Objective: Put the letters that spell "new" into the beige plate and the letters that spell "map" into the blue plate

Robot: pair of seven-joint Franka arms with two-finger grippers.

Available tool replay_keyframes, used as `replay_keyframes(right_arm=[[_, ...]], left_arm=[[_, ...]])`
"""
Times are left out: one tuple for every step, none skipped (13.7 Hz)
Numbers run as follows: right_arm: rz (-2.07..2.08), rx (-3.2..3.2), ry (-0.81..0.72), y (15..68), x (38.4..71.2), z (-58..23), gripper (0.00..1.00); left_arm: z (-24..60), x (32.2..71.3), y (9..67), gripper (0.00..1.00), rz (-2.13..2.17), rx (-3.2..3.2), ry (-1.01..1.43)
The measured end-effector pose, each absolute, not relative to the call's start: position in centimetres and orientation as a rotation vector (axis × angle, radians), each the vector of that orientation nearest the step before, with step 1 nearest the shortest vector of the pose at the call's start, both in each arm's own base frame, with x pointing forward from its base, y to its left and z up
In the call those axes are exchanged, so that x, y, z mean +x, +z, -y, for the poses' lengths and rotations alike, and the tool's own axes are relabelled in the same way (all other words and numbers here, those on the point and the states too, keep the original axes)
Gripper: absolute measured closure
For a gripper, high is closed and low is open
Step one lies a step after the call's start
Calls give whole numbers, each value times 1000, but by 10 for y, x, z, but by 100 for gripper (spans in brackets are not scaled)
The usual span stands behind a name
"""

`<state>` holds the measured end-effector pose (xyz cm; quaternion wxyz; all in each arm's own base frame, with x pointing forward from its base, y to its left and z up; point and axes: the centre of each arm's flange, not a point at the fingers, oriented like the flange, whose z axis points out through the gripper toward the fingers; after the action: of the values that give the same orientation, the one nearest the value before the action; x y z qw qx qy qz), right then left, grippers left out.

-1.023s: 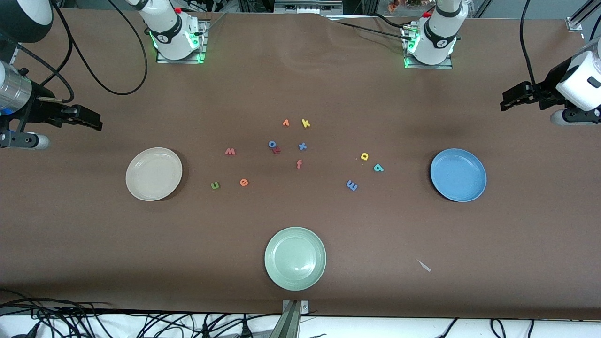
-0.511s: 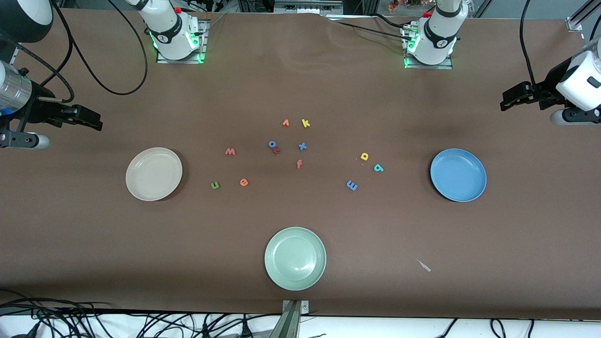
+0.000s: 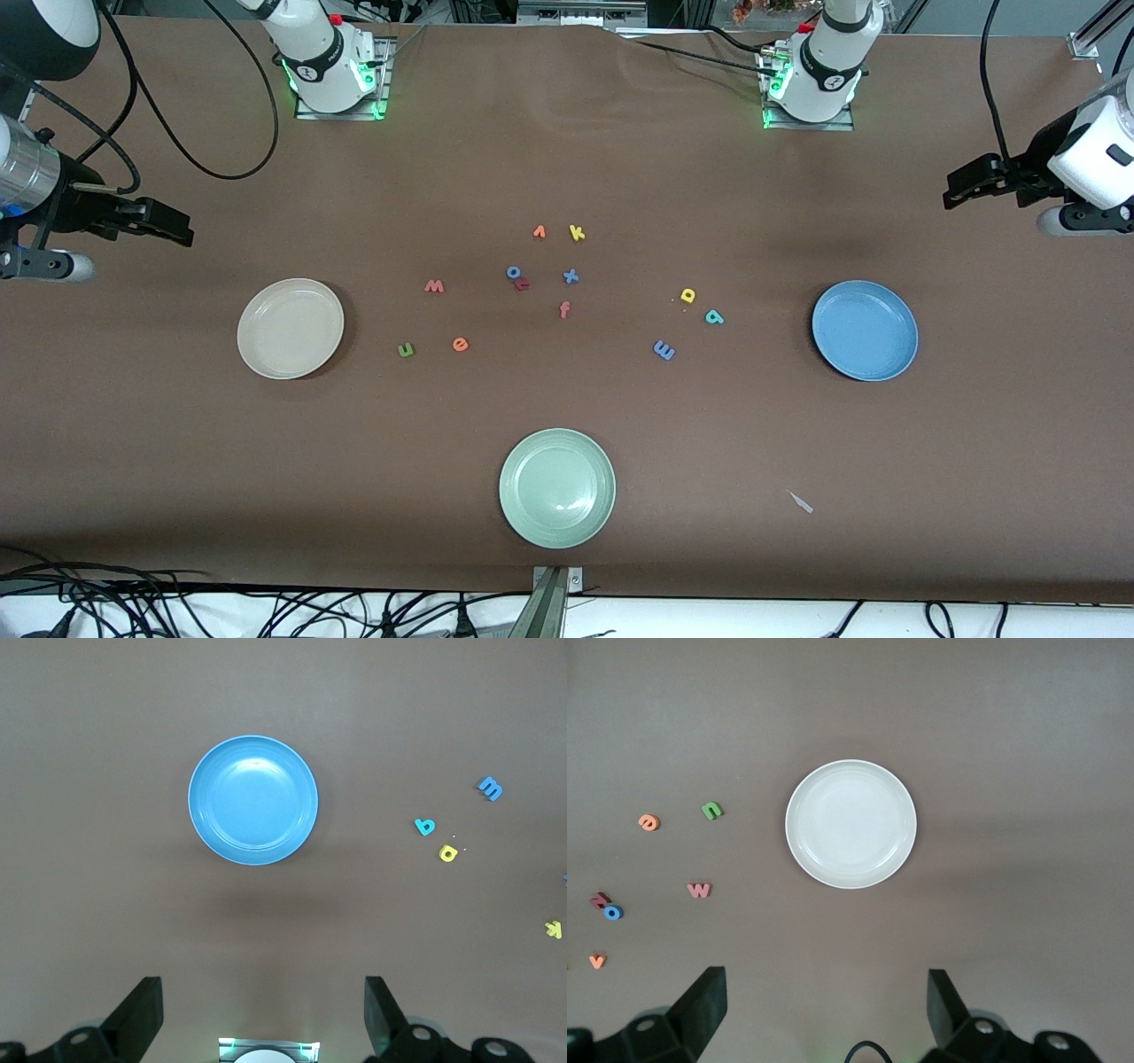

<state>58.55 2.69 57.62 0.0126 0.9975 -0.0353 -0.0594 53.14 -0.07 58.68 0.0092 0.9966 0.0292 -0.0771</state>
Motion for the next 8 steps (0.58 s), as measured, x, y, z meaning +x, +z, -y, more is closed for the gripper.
replay_keyframes(right_arm=[[110,3109,-185,576,585,-27,0],[109,3109,-186,576,585,-27,0],[108,3109,-186,576,585,-28,0],[106,3109,-186,576,585,-28,0],[102,3110,-187,576,585,-30,0],[94,3110,-189,575,586,-32,0],[79,3111,-194,572,587,-38,0],[57,3111,-201,569,588,-46,0]], left_arm=[[1,531,587,0,-91,3113,-242],[1,531,586,0,-91,3112,-246],[1,532,584,0,-91,3112,-251],[0,532,582,0,-92,3111,-257],[0,533,581,0,-94,3110,-260],[0,533,580,0,-94,3110,-262],[-1,533,580,0,-95,3110,-264],[-1,534,578,0,-95,3109,-268]])
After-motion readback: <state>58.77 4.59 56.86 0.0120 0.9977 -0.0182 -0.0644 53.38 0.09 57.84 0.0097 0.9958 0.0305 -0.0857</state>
